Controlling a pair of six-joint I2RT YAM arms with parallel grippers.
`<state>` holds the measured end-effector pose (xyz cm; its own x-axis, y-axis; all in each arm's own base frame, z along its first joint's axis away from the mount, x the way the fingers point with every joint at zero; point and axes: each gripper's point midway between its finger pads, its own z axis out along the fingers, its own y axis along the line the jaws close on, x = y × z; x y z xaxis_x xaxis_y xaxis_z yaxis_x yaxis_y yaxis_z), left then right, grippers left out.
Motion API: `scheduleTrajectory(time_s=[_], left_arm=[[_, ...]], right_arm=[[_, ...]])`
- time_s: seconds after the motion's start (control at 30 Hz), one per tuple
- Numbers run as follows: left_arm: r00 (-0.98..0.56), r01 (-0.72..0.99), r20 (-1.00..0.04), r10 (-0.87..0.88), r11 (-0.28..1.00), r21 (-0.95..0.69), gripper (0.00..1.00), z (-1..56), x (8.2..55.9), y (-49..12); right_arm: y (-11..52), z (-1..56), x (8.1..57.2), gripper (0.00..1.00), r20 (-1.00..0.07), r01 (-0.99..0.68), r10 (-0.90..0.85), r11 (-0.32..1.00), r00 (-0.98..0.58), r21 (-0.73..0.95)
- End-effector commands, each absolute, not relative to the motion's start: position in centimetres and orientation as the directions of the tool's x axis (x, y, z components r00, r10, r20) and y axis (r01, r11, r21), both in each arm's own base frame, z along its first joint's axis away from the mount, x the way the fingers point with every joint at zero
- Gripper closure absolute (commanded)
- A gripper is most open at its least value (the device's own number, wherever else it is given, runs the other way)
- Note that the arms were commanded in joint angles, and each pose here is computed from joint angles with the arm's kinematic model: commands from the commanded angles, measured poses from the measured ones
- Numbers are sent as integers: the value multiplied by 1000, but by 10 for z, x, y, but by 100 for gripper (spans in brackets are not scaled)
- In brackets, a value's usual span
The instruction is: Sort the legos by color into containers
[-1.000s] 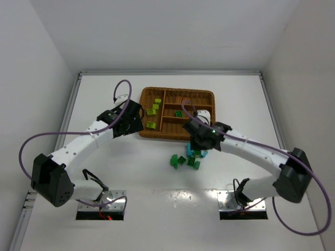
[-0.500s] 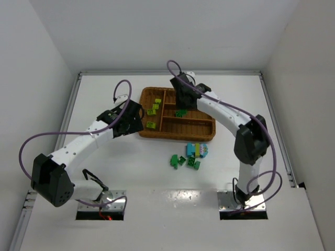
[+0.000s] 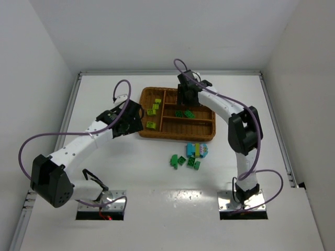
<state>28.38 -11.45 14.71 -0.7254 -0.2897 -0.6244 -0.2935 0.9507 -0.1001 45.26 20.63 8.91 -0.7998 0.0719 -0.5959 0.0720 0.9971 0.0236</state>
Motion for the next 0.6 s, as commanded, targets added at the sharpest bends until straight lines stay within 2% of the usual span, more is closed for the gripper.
scheduleTrajectory(time_s=[0.0, 0.07, 0.2, 0.23, 0.27, 0.3, 0.43, 0.5, 0.57], left_arm=[[-703, -279, -649, -290, 952, -124, 23, 160, 285, -116], [-703, -279, -649, -290, 952, -124, 23, 160, 285, -116], [-703, -279, -649, -290, 952, -124, 23, 160, 285, -116], [-703, -279, -649, -290, 952, -124, 23, 160, 285, -116], [-703, -279, -649, -290, 952, -124, 23, 160, 285, -116], [-698, -278, -654, -293, 952, -131, 23, 163, 284, -116], [-698, -278, -654, -293, 952, -131, 23, 163, 284, -116], [-698, -278, -654, -293, 952, -131, 23, 163, 284, -116], [-698, -278, -654, -293, 952, -131, 23, 161, 284, -116]], right_arm=[[213, 123, 462, 22, -659, 54, 98, 995, -745, 87], [208, 135, 456, 22, -675, 59, 104, 994, -731, 90], [196, 146, 414, 31, -681, 62, 120, 992, -723, 109], [194, 121, 387, 34, -632, 63, 126, 991, -764, 122], [189, 136, 372, 34, -651, 60, 156, 984, -743, 168], [178, 103, 338, 34, -596, 65, 137, 988, -792, 141], [157, 71, 255, 30, -512, 71, 127, 989, -849, 127], [145, 53, 222, 28, -465, 76, 122, 990, -877, 116], [154, 57, 200, 27, -442, 66, 149, 978, -884, 198]])
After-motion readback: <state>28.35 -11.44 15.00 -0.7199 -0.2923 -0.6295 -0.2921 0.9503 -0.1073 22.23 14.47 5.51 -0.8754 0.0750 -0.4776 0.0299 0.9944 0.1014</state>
